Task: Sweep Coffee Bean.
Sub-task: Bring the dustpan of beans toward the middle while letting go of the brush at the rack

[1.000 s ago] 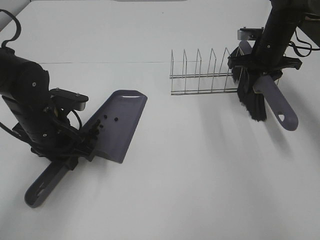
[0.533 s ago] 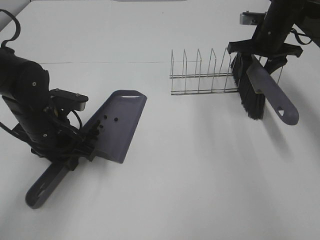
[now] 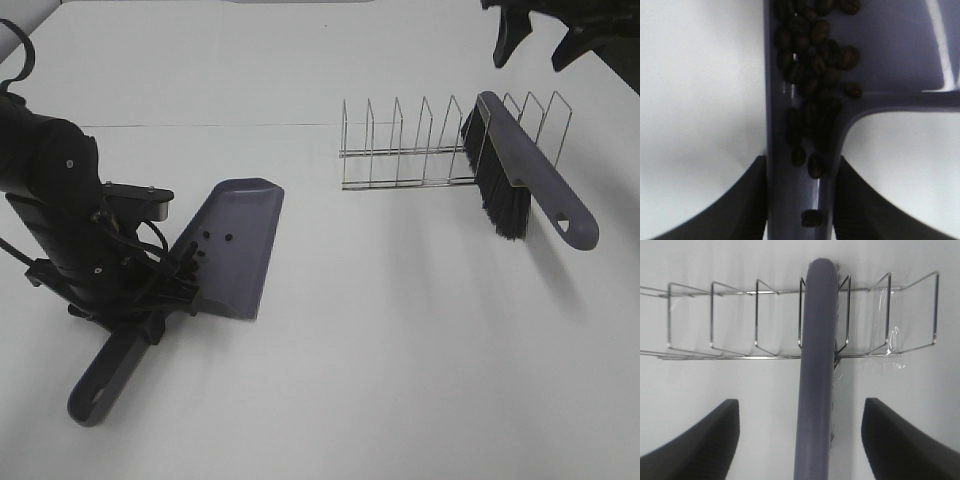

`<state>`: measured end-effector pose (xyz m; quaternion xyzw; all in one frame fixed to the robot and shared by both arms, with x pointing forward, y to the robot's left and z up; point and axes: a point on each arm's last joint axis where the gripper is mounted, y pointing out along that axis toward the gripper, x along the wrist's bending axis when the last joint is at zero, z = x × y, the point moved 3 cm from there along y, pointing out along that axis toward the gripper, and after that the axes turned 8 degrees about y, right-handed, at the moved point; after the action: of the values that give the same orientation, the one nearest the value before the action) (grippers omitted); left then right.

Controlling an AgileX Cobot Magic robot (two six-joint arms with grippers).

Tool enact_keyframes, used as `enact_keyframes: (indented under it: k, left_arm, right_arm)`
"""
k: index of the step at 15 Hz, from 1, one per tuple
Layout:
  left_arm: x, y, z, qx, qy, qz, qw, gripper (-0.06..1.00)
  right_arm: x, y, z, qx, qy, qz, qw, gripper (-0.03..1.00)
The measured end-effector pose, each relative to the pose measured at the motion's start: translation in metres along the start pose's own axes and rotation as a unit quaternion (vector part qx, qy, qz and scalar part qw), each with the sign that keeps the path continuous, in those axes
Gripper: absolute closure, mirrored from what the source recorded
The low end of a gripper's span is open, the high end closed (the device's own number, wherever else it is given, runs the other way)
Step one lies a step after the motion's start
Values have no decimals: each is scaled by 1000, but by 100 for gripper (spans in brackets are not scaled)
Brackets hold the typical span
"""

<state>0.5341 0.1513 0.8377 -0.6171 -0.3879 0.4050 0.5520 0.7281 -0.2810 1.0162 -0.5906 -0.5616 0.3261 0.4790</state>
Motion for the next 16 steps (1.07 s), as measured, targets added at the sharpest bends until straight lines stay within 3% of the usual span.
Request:
enact_keyframes:
  k: [3, 7, 8, 9, 11, 16]
  left_arm:
    - [-2, 0, -3, -11, -30, 7, 999, 64]
    - [-2, 0, -4, -14, -44, 9, 999, 64]
    - [-3, 0, -4, -15, -47, 11, 999, 58]
    - [-3, 0, -4, -15, -47, 11, 999, 58]
    - [-7, -1, -4, -14, -52, 21, 998, 36]
    - [-2, -27, 0, 6, -27, 1, 1000, 30]
  right_arm:
    - [5, -51, 14, -23, 2, -19, 1000, 37]
    - [-1, -83, 56, -4, 3, -19, 1000, 37]
    - [-5, -102, 82, 1, 3, -18, 1000, 37]
    - [-5, -102, 82, 1, 3, -18, 1000, 37]
    - [-10, -123, 116, 5, 3, -17, 1000, 37]
    - [-22, -149, 177, 5, 3, -17, 1000, 37]
